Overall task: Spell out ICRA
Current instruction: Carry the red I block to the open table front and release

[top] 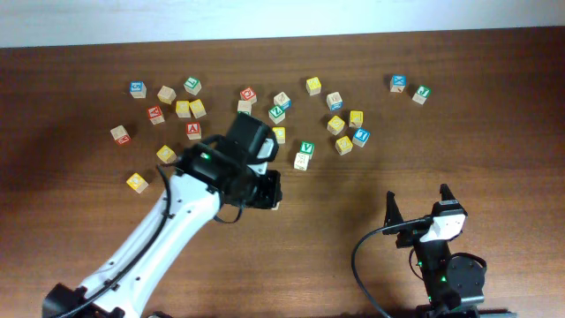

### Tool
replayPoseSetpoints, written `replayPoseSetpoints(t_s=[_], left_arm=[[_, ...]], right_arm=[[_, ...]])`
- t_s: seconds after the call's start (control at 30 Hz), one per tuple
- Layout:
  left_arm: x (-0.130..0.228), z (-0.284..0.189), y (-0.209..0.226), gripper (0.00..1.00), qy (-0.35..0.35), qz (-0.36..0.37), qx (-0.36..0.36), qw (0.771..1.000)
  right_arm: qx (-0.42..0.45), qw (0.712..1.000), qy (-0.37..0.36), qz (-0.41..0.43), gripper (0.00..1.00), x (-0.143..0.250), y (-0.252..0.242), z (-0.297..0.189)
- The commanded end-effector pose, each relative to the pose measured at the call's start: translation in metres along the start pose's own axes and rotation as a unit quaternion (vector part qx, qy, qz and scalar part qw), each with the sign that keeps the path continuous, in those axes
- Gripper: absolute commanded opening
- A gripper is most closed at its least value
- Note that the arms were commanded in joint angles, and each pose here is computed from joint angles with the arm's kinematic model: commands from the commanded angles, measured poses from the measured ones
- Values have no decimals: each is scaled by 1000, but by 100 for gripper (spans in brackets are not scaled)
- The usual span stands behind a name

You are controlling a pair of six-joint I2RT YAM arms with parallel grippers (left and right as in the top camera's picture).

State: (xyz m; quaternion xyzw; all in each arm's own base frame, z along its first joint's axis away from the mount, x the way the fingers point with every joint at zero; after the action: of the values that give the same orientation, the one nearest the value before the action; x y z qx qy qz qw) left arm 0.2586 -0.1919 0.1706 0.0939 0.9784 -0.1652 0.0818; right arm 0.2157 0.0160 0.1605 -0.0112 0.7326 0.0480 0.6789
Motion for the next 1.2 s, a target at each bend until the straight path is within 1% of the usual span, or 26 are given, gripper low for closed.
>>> replayPoseSetpoints(t_s=[0.0,0.13,0.23,0.3,0.4,0.5,0.57,0.63,0.83,0.87,0.9,0.93,1.0,1.03,1.13,1.17], left_arm=[[17,28,14,20,5,-49,-73,996],[22,57,22,20,-21,-59,-94,994],[21,70,44,21,-55,-93,-149,983],[13,76,62,21,-88,-90,-203,971],[3,86,72,20,-110,-88,-234,962],[-1,110,74,21,-103,-88,-235,963],[4,123,67,24,-78,-90,-205,971],[7,127,62,24,-64,-91,-186,976],[9,127,61,26,-59,-93,-183,977],[10,127,60,27,-57,-94,-180,978],[10,127,60,31,-56,-94,-180,978],[10,127,61,38,-56,-93,-181,977],[10,127,61,42,-57,-93,-181,977],[9,127,60,49,-57,-93,-181,977],[9,127,61,56,-58,-93,-181,977],[9,127,61,56,-59,-93,-183,977]], right_arm=[[5,1000,1,2,98,2,-2,0],[5,1000,1,2,98,2,-2,0],[5,1000,1,2,98,2,-2,0],[5,1000,1,2,98,2,-2,0],[5,1000,1,2,98,2,-2,0],[5,1000,1,2,98,2,-2,0],[5,1000,1,2,98,2,-2,0],[5,1000,1,2,98,2,-2,0],[5,1000,1,2,98,2,-2,0],[5,1000,1,2,98,2,-2,0],[5,1000,1,2,98,2,-2,0],[5,1000,1,2,98,2,-2,0],[5,1000,1,2,98,2,-2,0],[5,1000,1,2,98,2,-2,0],[5,1000,1,2,98,2,-2,0],[5,1000,1,2,98,2,-2,0]])
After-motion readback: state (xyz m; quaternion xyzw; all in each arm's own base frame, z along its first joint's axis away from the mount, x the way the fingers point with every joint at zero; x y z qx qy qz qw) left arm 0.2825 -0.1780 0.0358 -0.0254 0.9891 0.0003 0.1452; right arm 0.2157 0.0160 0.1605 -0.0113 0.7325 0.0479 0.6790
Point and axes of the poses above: each gripper's point midway between its finger pads, its own z axis out along the fingers, its own y axis along the line the jaws close on, x = y × z, the point moved 3 cm from there along -z, back along the fingers
